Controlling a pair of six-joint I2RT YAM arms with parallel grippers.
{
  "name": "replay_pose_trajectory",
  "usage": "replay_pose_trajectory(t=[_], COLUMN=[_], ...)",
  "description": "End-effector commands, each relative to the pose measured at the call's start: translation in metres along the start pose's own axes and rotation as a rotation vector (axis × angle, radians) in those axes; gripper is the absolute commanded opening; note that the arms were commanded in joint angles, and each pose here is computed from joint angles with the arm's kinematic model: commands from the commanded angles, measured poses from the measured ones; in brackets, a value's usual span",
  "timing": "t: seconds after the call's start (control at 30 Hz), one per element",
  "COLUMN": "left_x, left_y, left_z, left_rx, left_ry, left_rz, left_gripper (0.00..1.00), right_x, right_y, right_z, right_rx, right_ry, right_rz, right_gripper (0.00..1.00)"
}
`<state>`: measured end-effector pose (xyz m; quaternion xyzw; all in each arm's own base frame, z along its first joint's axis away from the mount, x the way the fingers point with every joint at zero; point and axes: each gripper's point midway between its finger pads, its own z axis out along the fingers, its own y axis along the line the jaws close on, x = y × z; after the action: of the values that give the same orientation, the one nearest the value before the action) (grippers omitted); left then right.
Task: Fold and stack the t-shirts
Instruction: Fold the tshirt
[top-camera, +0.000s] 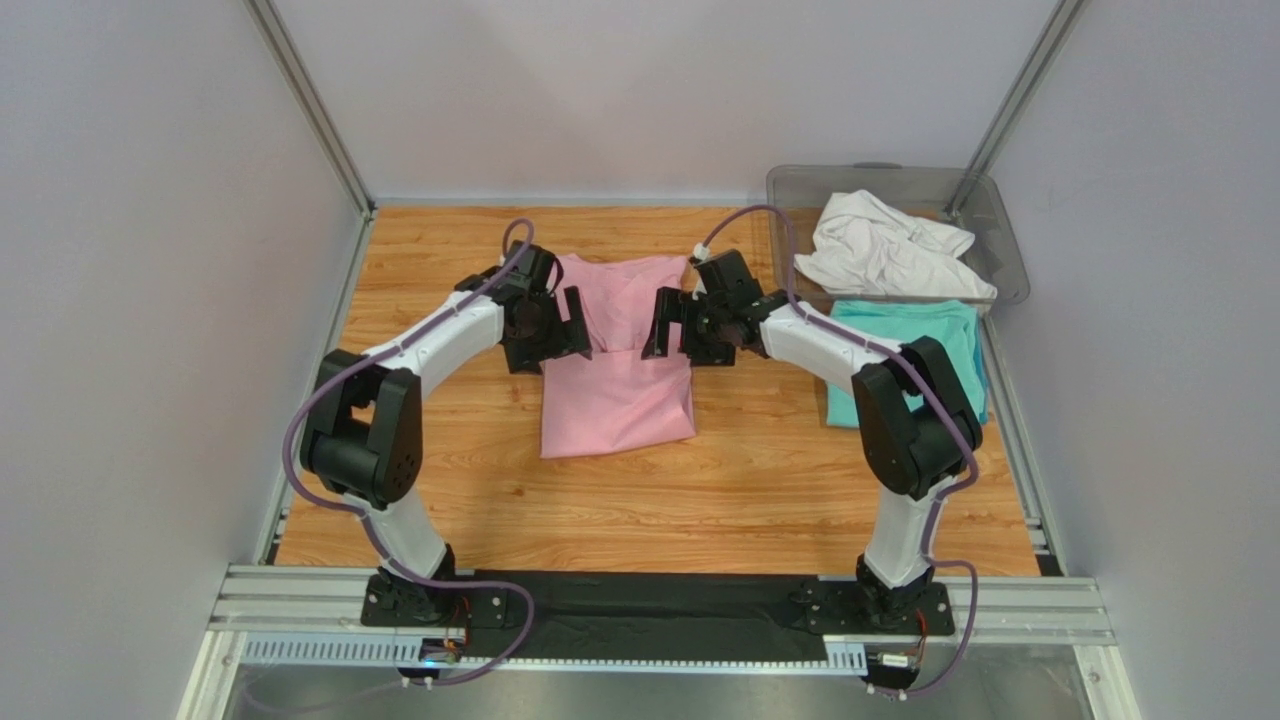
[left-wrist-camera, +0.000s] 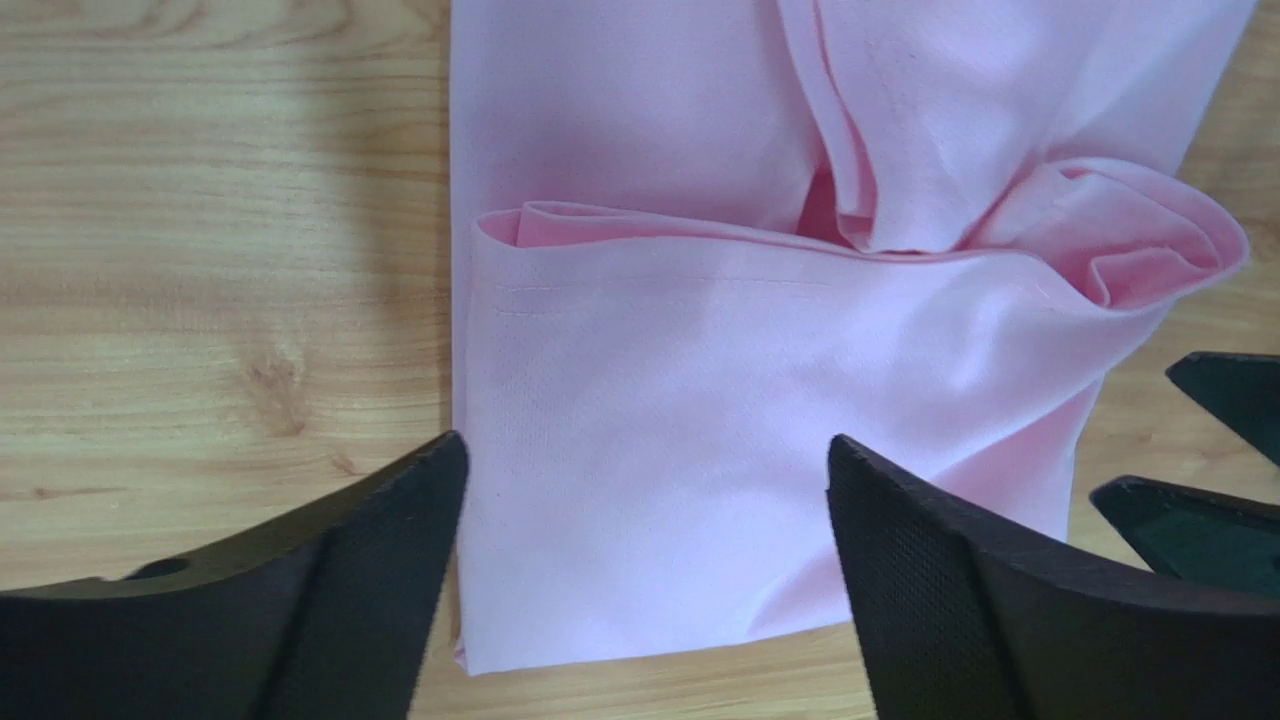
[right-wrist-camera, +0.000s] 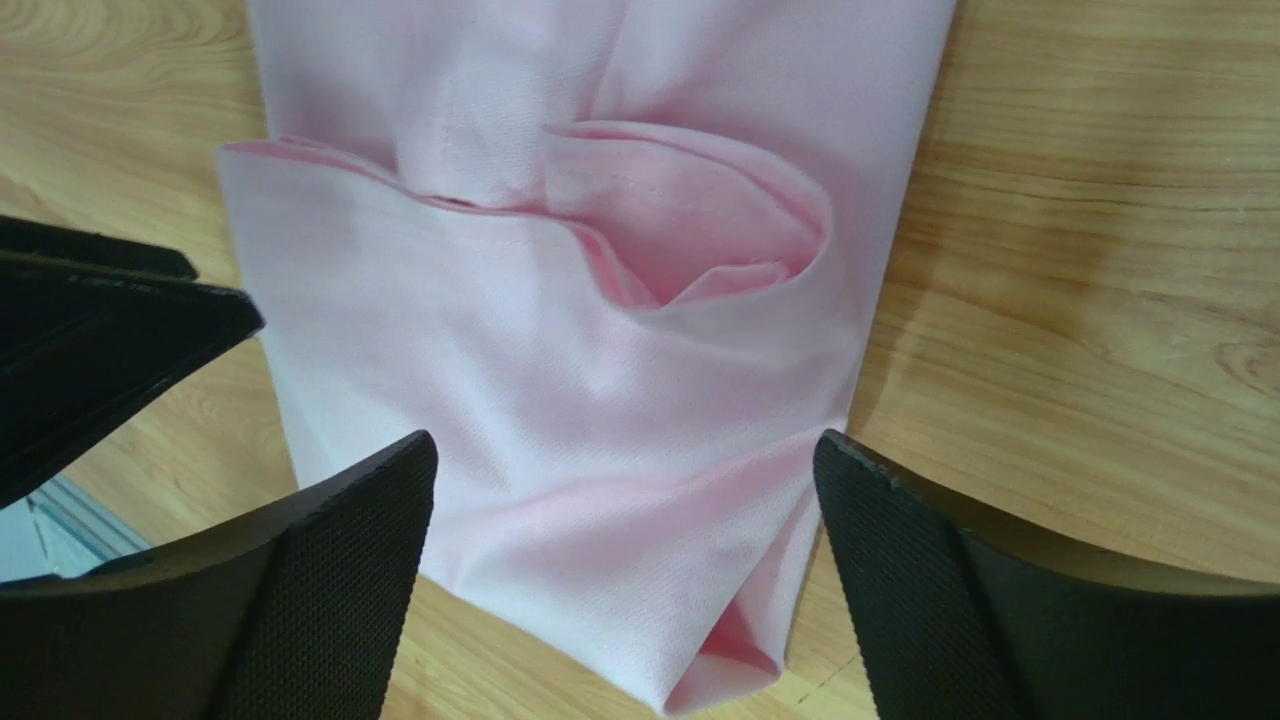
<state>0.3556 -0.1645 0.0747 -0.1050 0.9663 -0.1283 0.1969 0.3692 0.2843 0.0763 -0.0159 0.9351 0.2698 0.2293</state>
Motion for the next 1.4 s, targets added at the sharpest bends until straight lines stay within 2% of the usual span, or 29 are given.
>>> replay_pose_trajectory(t=[0.0, 0.17, 0.3, 0.43, 0.57, 0.67, 0.8, 0.93, 1.03, 1.17, 1.3, 1.37], left_x=[-0.02, -0.005, 0.036, 0.061, 0.075, 0.084, 0.098, 0.106, 0.11, 0.113, 0.116, 0.12], left_y=[-0.02, -0.026, -0.012, -0.002, 0.012, 0.023, 0.03, 0.035, 0.034, 0.029, 0.03, 0.033], left_z=[-0.034, -0.074, -0.079, -0.084, -0.089, -0.084, -0.072, -0.061, -0.056, -0.055, -0.054, -0.052], left_rx=[0.087, 0.18, 0.213, 0.258, 0.264, 0.236, 0.23, 0.23, 0.259, 0.307, 0.311, 0.302], left_ry=[-0.078, -0.117, -0.083, -0.113, -0.162, -0.166, -0.129, -0.121, -0.124, -0.138, -0.132, -0.117], left_rz=[0.003, 0.0, -0.019, -0.03, -0.051, -0.056, -0.049, -0.057, -0.052, -0.053, -0.042, -0.035], left_gripper=[1.0, 1.0, 1.0, 1.0, 1.0, 1.0, 1.0, 1.0, 1.0, 1.0, 1.0, 1.0], right_x=[-0.024, 0.008, 0.037, 0.067, 0.069, 0.077, 0.092, 0.11, 0.119, 0.107, 0.075, 0.068], right_y=[0.038, 0.053, 0.081, 0.096, 0.081, 0.066, 0.029, -0.002, -0.006, 0.011, 0.048, 0.044], right_z=[-0.043, -0.073, -0.087, -0.08, -0.056, -0.037, -0.012, 0.001, 0.003, -0.01, -0.054, -0.071], right_rx=[-0.124, -0.182, -0.309, -0.391, -0.32, -0.269, -0.12, -0.025, -0.03, -0.095, -0.206, -0.174], right_ry=[-0.094, -0.086, -0.07, 0.008, 0.016, 0.047, 0.067, 0.089, 0.103, 0.072, -0.052, -0.116], right_rz=[-0.059, -0.077, -0.112, -0.103, -0.116, -0.103, -0.057, -0.026, -0.02, -0.059, -0.132, -0.141], right_gripper=[1.0, 1.0, 1.0, 1.0, 1.0, 1.0, 1.0, 1.0, 1.0, 1.0, 1.0, 1.0])
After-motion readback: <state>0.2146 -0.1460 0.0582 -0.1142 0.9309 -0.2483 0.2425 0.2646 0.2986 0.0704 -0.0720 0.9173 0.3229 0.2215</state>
